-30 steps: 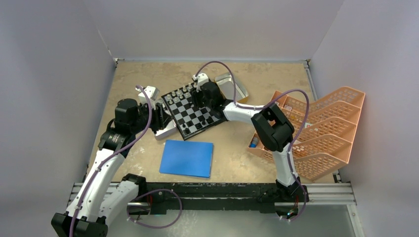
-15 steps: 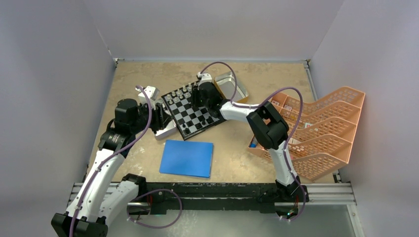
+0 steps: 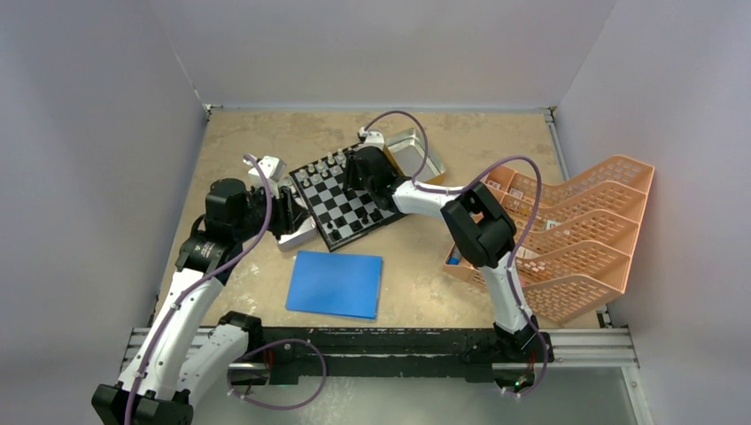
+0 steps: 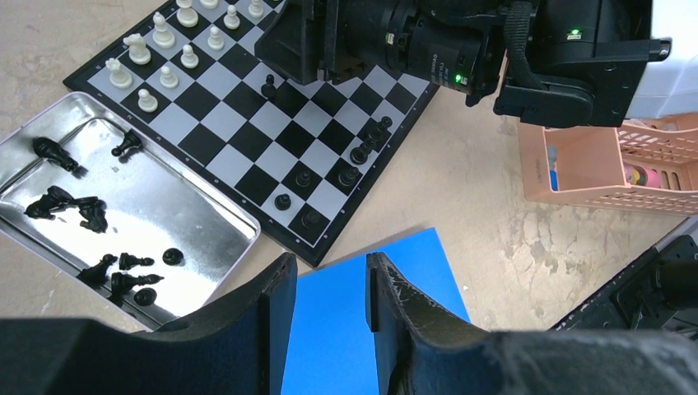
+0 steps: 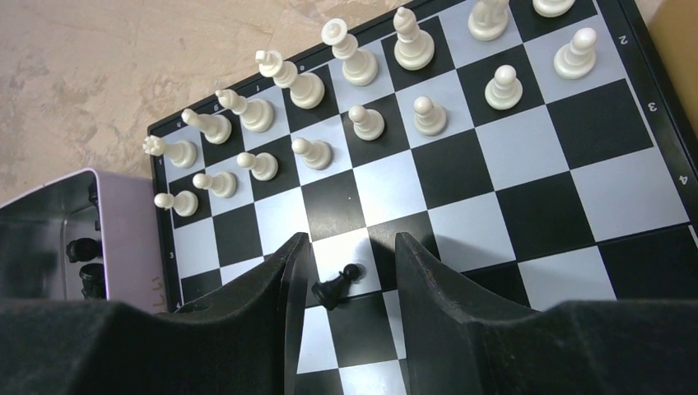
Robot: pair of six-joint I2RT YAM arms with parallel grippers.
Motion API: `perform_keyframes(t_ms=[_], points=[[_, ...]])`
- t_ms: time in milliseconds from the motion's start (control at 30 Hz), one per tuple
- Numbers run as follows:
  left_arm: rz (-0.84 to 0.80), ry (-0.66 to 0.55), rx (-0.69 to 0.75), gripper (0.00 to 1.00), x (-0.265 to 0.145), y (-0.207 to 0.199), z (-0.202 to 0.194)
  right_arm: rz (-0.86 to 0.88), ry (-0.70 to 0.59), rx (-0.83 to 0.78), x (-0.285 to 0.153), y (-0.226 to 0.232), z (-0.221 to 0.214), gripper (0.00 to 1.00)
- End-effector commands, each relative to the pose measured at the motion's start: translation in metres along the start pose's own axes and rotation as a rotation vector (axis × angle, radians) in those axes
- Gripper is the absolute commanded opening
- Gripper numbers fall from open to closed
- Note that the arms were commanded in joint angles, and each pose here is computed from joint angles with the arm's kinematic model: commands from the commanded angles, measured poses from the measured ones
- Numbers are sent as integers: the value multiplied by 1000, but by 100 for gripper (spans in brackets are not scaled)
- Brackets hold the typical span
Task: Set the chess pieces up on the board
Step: Pick up the chess piece from the chessboard.
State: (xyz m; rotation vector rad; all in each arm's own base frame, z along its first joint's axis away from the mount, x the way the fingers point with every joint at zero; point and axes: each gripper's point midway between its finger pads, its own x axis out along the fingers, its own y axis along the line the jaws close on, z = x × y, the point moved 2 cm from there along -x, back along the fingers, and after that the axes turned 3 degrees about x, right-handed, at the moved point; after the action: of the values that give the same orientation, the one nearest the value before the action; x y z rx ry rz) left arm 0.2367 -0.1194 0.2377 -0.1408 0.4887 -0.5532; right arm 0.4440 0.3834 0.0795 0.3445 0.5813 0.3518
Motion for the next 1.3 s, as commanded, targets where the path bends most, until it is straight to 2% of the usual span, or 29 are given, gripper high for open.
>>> perform_keyframes(t_ms=[0, 367, 700, 1267], points=[[-32, -55, 29, 36, -3, -6, 12, -29, -41, 5, 1, 10, 7, 45], [-49, -52, 28, 36, -2, -8, 12, -55, -22, -8, 5, 22, -9, 43], [-62, -53, 28, 36, -2, -10, 11, -170, -14, -39, 8, 6, -25, 39], [-54, -44, 15, 36, -1, -9, 9, -200, 6, -148, -9, 2, -33, 23]])
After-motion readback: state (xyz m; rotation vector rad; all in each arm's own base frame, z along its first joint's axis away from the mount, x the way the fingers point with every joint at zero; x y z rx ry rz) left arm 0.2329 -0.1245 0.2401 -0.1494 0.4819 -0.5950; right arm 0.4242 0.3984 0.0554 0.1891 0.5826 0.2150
